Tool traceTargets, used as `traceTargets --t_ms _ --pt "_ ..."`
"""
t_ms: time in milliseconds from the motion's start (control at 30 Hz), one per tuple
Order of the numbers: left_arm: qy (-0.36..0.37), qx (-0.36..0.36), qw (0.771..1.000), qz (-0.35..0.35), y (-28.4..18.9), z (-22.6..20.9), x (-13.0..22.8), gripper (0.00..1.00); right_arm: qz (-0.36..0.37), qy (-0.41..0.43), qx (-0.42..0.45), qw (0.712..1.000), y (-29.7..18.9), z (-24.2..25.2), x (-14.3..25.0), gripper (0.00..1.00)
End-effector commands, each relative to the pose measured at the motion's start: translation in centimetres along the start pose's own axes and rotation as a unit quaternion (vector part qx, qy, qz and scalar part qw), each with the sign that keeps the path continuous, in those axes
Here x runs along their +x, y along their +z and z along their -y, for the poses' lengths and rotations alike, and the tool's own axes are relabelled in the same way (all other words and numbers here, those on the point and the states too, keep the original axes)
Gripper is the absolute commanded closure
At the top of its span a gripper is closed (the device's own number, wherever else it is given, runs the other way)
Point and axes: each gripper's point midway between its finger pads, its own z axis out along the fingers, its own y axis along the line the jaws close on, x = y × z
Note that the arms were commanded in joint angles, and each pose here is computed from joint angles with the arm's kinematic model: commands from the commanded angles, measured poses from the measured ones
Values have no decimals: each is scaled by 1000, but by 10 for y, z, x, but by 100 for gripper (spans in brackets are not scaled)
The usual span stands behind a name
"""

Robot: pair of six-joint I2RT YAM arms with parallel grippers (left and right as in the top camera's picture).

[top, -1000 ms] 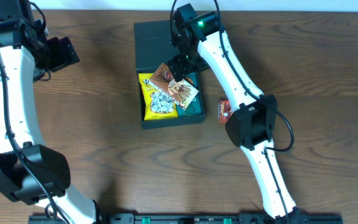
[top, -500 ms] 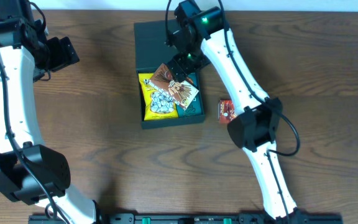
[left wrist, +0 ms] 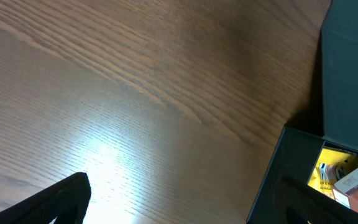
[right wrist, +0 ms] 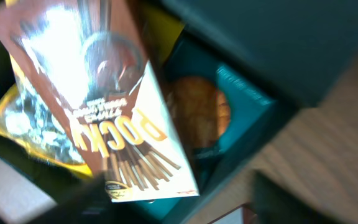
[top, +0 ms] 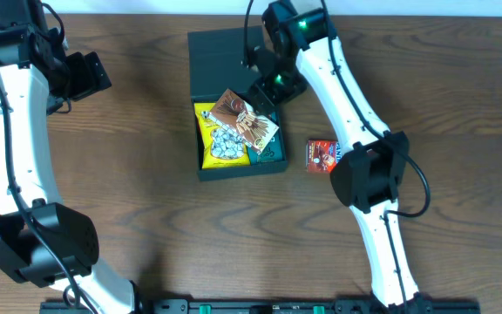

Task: Pack container
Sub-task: 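Carry the Pocky box over the black box and lower it in, then push the Pocky box down between the yellow bag and cookie box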

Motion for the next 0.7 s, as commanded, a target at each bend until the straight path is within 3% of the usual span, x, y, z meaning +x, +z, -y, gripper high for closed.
traceTargets --t_ms 0,267,467,600,667 --pt "6 -2 1000 -1 0 -3 0 5 6 -39 -25 999 -2 -22 -3 1" --pt "18 -2 1000 -1 0 -3 0 5 49 -58 -11 997 -44 -35 -6 1" --pt "18 -1 1000 2 0 -2 -1 5 95 -65 18 993 -88 -43 28 1" --pt "18 1 1000 9 0 -2 -5 5 145 -66 52 986 -91 -28 36 1" --pt "18 2 1000 14 0 -1 -7 5 132 -98 74 984 -68 -29 34 1"
